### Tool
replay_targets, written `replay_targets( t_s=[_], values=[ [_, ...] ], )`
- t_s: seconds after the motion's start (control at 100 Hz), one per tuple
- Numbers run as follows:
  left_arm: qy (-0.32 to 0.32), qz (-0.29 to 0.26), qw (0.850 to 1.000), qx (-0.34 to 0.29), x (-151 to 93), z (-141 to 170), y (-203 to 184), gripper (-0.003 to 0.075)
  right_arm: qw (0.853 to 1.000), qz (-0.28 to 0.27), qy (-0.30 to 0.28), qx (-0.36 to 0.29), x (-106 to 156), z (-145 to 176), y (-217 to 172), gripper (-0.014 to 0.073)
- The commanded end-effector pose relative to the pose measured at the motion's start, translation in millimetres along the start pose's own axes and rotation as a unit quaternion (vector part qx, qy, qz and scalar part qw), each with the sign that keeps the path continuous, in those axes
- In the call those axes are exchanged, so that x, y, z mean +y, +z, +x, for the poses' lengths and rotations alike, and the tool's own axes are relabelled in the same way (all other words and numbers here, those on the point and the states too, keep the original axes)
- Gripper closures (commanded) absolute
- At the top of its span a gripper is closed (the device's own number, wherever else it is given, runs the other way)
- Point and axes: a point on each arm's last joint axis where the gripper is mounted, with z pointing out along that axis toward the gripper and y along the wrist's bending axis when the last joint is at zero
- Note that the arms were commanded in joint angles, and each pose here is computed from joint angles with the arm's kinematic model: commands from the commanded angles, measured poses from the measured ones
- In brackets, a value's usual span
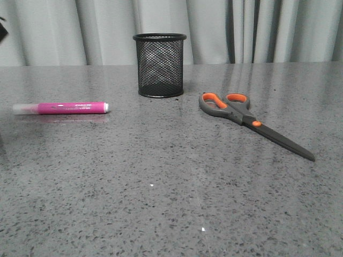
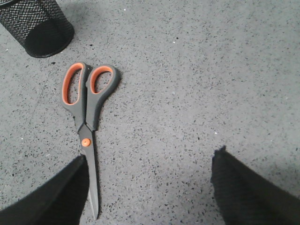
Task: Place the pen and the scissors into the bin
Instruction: 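Lower the left gripper onto the pink highlighter and close it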
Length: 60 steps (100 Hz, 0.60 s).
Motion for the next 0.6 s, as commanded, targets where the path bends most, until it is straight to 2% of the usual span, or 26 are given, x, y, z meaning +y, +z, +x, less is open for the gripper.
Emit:
replay_targets(
  t_s=[0.0,0.14,0.39,0.59],
  values=[
    [0.069,0.005,0.997,-0.03,9,-17,7,0.0331,0.999,0.005,-0.009,-0.046,1,-15,-8,0.01],
    [0.121,0.039,0.992,-0.019,24,-24,41,0.0331,0.999,0.005,-0.009,-0.046,1,-15,-8,0.01],
    [0.129,0.074,0.989,0.009,52,-27,88,0.0331,0.999,0.005,-0.014,-0.046,1,-15,-8,0.01],
    [0.133,0.106,0.985,0.03,62,-22,108,0.0332,0.999,0.005,-0.014,-0.046,1,-15,-8,0.01]
  ],
)
